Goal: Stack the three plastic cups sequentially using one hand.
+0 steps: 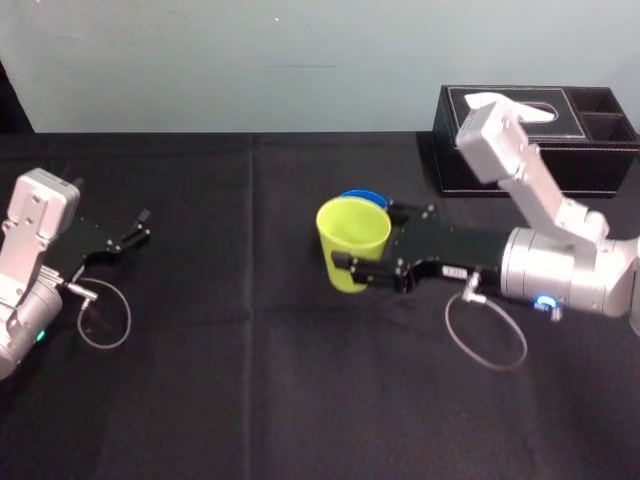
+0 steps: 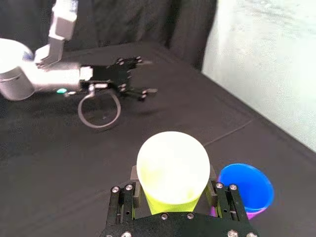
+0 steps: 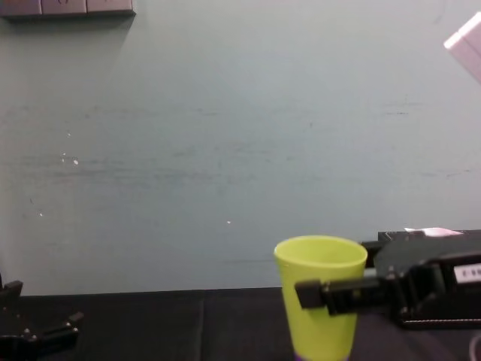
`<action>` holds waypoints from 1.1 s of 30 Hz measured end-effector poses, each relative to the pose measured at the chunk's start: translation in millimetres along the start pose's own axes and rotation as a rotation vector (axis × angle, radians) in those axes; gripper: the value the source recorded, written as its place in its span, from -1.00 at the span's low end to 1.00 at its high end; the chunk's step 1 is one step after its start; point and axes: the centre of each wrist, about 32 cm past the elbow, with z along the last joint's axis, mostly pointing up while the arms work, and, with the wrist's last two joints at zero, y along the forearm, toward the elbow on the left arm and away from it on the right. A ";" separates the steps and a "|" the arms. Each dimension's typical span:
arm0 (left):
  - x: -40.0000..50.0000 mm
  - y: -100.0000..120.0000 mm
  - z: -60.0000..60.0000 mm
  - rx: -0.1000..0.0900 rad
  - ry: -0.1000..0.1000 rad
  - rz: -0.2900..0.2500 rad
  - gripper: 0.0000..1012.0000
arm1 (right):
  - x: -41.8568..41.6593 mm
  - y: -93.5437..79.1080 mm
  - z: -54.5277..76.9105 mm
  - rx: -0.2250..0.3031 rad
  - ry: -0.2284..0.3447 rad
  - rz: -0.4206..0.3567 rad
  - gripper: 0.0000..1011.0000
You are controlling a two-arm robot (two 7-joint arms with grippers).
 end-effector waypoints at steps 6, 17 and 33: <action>0.0 0.0 0.0 0.000 0.000 0.000 1.00 | 15.1 0.3 6.7 0.015 0.006 -0.050 0.45; 0.0 0.0 0.0 0.000 0.000 0.000 1.00 | 38.5 9.7 6.0 0.000 0.019 -0.104 0.45; 0.0 0.0 0.0 0.000 0.000 0.000 1.00 | 52.3 26.8 4.5 -0.015 0.021 -0.118 0.45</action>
